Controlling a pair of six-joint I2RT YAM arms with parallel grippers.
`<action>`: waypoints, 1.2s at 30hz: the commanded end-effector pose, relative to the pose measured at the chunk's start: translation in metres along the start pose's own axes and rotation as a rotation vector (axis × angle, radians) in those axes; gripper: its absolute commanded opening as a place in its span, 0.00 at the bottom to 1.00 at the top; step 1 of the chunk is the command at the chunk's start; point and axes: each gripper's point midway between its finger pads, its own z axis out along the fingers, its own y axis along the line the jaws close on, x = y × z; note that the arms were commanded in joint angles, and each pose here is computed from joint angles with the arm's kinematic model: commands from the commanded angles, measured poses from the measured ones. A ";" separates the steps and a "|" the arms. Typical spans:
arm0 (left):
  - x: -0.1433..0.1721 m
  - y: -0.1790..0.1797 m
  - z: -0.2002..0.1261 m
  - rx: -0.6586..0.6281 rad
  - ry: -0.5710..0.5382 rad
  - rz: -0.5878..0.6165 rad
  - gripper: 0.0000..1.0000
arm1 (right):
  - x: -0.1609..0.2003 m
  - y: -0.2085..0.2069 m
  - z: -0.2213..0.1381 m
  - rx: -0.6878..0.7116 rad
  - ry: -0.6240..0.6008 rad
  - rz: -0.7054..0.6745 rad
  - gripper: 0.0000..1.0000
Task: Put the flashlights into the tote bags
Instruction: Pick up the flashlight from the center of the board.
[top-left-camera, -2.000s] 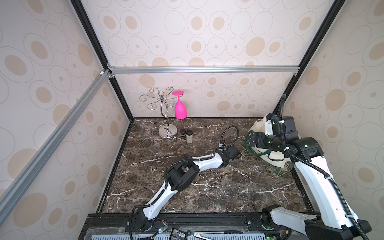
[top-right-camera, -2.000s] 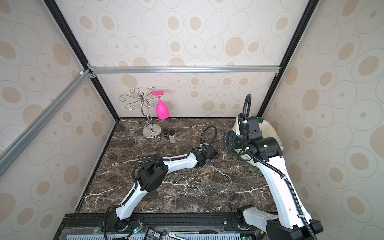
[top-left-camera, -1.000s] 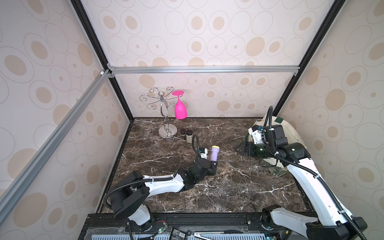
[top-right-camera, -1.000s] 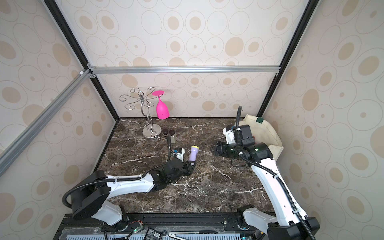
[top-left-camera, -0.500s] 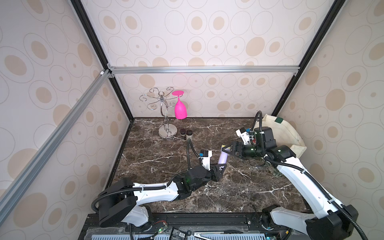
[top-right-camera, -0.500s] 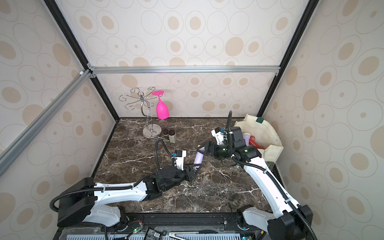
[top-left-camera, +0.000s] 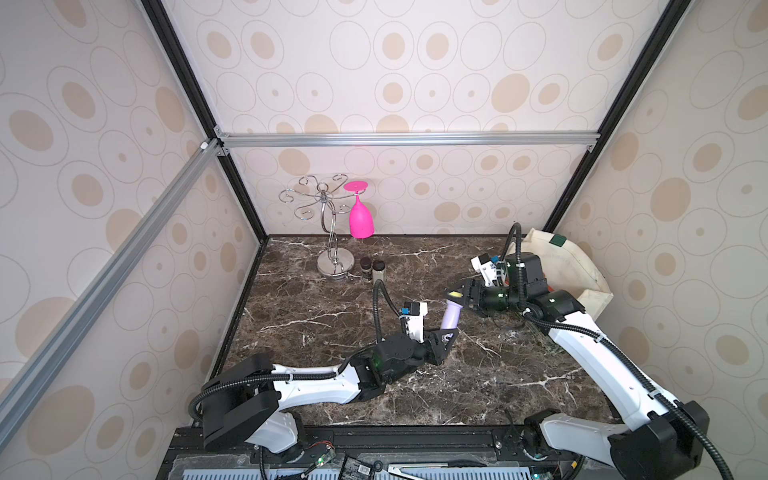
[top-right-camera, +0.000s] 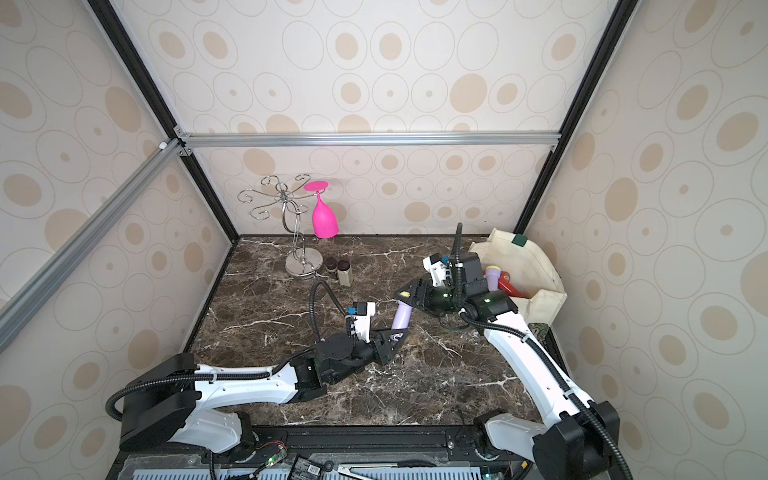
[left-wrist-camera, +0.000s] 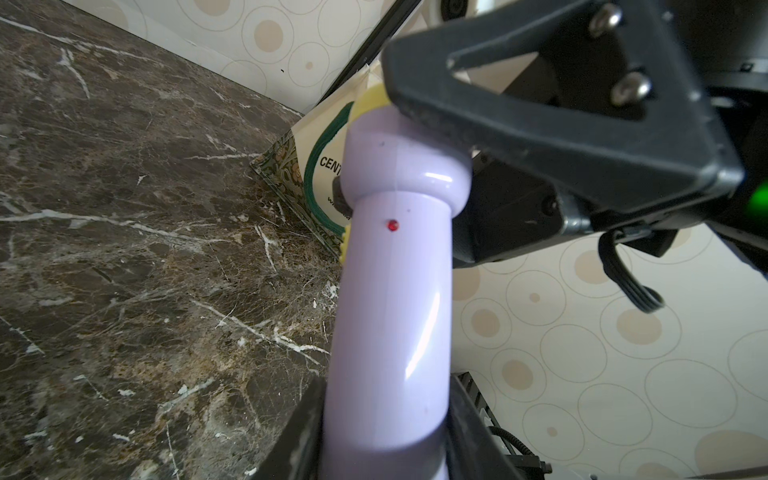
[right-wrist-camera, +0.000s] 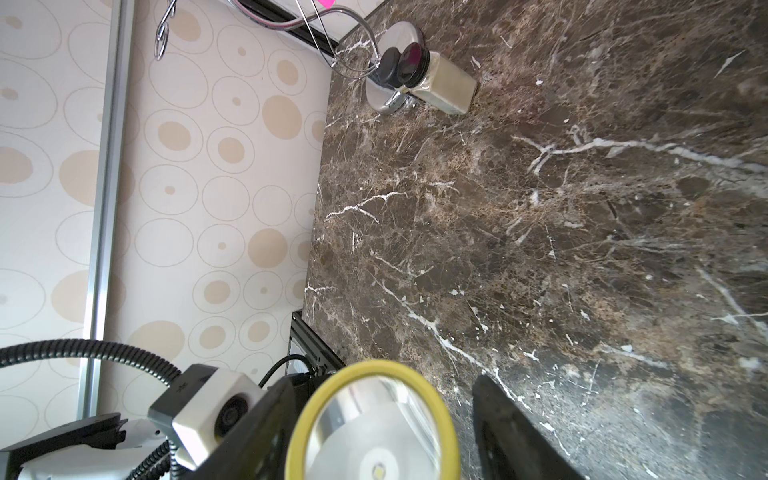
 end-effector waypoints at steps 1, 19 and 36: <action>-0.015 -0.025 0.004 0.070 -0.047 -0.017 0.00 | 0.003 0.005 0.003 -0.030 0.014 0.004 0.63; -0.016 -0.019 0.001 0.014 -0.048 0.006 0.65 | -0.005 0.009 -0.018 0.097 0.007 -0.146 0.04; -0.022 -0.002 -0.014 -0.113 -0.041 0.095 1.00 | -0.077 -0.029 -0.085 0.650 -0.109 -0.303 0.00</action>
